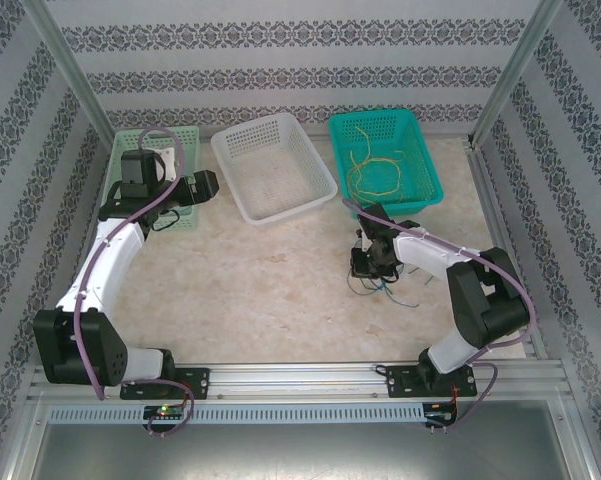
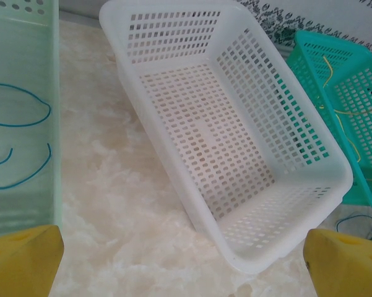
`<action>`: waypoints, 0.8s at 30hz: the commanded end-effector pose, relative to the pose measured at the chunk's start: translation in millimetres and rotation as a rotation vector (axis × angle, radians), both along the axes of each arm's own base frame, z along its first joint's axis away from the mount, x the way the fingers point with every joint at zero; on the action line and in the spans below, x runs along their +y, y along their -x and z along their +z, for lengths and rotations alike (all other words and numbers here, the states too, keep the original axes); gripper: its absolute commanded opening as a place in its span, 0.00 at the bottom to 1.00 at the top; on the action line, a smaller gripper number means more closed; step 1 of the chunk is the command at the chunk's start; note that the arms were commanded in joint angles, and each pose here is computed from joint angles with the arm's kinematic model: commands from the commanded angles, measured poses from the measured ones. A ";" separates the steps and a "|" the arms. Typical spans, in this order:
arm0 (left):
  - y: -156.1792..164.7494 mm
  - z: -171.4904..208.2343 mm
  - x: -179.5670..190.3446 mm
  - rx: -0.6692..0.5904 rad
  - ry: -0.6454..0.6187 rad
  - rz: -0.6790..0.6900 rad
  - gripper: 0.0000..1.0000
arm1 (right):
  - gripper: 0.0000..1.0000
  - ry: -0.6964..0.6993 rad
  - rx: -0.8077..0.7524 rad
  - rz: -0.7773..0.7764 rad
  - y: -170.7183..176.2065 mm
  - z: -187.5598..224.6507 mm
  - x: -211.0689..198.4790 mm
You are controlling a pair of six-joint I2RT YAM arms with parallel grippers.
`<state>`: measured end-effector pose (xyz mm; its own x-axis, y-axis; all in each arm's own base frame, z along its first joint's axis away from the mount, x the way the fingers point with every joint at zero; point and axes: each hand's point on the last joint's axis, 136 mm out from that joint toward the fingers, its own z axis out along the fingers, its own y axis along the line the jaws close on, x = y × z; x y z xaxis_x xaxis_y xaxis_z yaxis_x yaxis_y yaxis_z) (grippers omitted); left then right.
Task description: Untangle the cables
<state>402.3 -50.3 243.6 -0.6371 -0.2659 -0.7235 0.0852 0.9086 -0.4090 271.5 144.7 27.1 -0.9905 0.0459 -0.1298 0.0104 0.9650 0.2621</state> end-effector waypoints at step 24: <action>26.6 5.9 -170.8 -0.147 0.120 -0.519 1.00 | 0.00 -0.853 -0.324 0.196 15.7 265.3 101.9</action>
